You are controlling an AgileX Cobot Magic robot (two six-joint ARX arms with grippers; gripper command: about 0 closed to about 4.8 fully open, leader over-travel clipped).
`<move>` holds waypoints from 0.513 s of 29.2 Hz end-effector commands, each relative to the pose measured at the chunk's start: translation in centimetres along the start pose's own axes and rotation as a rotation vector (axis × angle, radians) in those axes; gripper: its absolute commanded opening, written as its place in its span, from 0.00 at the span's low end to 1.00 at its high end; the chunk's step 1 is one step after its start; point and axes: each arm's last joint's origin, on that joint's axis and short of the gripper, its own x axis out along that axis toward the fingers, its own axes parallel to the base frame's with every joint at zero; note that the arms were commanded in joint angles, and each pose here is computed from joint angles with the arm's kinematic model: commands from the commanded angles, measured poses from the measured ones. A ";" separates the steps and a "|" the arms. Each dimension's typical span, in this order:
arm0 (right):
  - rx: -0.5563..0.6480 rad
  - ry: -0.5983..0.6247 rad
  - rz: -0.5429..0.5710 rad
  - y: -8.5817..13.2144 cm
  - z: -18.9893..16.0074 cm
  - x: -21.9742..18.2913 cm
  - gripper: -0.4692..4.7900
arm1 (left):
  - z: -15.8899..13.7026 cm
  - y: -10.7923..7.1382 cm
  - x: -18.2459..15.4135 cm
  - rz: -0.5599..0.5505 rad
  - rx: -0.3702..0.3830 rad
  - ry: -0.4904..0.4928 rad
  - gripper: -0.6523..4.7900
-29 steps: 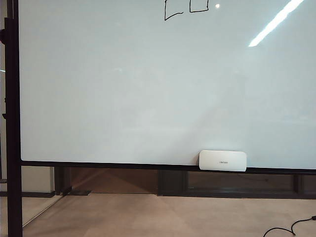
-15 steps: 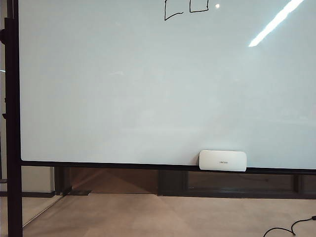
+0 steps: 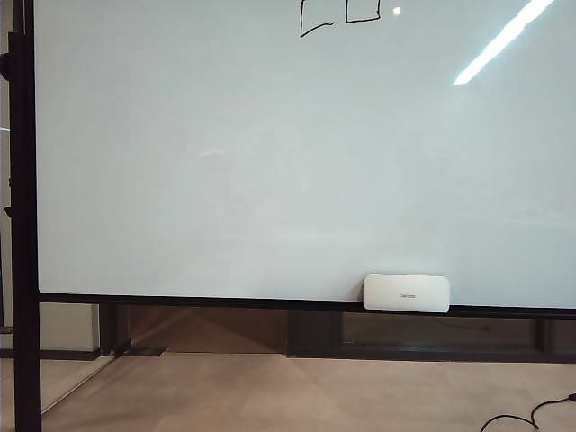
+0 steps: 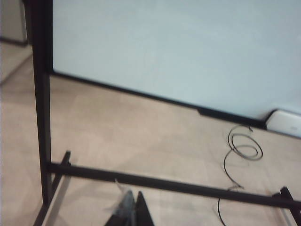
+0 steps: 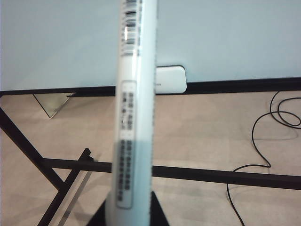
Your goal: Reach to the right to find the marker pen, pick it up, and write the number 20 on the whiteboard.
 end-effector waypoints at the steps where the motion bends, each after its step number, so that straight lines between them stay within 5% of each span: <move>1: -0.012 -0.016 0.026 0.1 0.2 0.0 0.09 | -0.5 0.1 0.2 -0.009 0.008 -0.002 0.11; 15: -0.003 0.022 0.014 0.0 -0.3 0.0 0.09 | -2.2 0.6 0.8 -0.008 0.032 0.032 0.11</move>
